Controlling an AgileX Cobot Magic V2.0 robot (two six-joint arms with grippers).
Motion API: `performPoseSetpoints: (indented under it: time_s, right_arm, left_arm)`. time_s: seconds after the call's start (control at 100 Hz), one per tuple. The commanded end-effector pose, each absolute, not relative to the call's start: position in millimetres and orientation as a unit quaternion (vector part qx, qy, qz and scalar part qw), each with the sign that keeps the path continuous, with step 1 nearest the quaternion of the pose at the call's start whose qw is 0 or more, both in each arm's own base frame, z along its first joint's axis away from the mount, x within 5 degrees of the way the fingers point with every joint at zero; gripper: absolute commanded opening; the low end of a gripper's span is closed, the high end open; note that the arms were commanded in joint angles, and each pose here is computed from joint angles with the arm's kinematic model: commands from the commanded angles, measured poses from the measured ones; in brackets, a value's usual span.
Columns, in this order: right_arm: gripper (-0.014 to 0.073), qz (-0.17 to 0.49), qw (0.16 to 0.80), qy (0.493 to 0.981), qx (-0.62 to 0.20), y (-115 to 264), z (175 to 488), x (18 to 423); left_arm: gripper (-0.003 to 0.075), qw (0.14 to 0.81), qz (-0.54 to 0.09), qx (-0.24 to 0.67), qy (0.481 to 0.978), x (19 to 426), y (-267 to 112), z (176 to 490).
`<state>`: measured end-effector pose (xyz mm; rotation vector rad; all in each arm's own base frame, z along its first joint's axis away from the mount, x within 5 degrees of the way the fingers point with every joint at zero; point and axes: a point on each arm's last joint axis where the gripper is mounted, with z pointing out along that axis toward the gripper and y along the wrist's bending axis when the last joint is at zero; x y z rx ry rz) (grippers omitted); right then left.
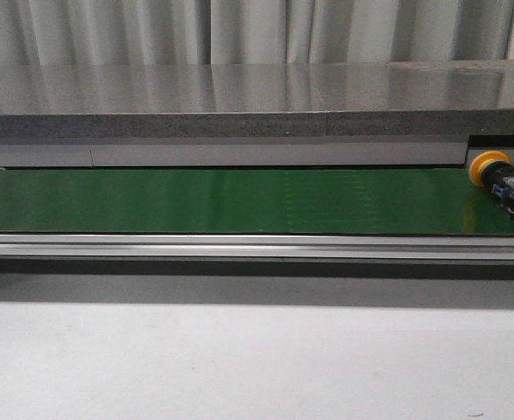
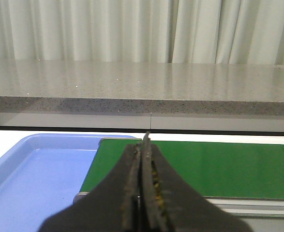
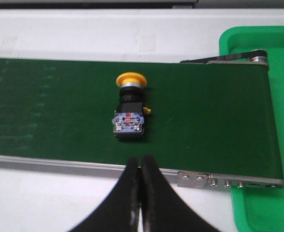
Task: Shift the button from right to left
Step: 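Lower the button onto the belt end and open the right gripper, then let the belt carry the button toward the left gripper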
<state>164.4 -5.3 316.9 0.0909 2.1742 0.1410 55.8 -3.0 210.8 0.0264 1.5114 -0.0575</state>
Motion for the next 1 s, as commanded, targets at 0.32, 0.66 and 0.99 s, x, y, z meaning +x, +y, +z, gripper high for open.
performPoseSetpoints:
  time_s: [0.32, 0.66, 0.99]
  right_arm:
    - [-0.0067, 0.000, 0.605, 0.794, 0.053, -10, 331, 125]
    - [-0.0066, -0.043, 0.667, 0.743, 0.031, -11, 307, 99]
    - [-0.0066, -0.036, 0.722, 0.690, 0.045, -9, 286, 75]
  left_arm:
    - [-0.0020, 0.751, -0.030, 0.004, 0.659, 55, -2, 205]
    - [-0.0020, 0.751, -0.030, 0.004, 0.659, 55, -2, 205]
    - [-0.0020, 0.751, -0.030, 0.004, 0.659, 55, -2, 205]
